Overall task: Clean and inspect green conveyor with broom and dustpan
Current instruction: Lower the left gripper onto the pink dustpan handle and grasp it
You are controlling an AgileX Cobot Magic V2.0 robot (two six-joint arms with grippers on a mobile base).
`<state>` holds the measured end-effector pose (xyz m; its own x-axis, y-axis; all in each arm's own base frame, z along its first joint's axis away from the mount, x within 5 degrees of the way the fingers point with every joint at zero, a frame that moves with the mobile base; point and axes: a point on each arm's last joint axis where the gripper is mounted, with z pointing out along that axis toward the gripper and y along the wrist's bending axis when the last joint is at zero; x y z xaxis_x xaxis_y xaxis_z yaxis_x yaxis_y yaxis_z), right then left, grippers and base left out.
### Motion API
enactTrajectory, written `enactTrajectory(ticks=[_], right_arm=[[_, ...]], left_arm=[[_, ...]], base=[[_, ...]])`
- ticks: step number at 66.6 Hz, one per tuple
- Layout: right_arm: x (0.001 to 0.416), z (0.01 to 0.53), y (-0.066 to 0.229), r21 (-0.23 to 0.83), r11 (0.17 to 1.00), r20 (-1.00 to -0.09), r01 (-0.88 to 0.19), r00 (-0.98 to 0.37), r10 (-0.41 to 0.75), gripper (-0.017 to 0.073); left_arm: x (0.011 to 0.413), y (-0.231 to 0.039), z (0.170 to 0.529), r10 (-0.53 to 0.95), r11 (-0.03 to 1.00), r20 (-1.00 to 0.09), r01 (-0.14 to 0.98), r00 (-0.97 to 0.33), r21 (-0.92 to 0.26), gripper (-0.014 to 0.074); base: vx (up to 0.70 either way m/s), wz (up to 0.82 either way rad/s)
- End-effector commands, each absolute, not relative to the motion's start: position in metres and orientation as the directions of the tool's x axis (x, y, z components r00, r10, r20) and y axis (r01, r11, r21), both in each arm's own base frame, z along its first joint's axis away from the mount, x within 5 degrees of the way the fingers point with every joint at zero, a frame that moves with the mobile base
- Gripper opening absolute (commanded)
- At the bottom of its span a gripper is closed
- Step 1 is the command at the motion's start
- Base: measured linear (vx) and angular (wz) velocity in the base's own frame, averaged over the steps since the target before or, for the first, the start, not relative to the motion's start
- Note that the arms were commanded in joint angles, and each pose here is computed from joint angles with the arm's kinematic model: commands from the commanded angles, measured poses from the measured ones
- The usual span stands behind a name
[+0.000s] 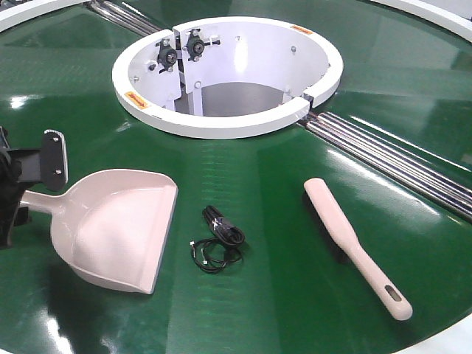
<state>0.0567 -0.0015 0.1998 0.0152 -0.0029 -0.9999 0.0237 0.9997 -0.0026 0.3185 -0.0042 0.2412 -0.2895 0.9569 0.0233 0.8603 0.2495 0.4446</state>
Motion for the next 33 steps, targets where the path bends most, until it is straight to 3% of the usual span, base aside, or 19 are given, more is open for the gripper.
enactTrajectory(ticks=[1,33], right_arm=[[0.056,0.203,-0.001,-0.014,1.000,-0.996,0.020,0.087,-0.016,-0.0010],[0.056,0.203,-0.001,-0.014,1.000,-0.996,0.020,0.087,-0.016,-0.0010]], left_arm=[[0.325,-0.005,0.257,0.967,0.212,0.008,0.828,-0.253,0.520,0.0444],[0.337,-0.005,0.233,0.985,0.095,0.082,0.873,-0.152,0.478,0.0444]], base=[[0.00,0.00],[0.00,0.00]])
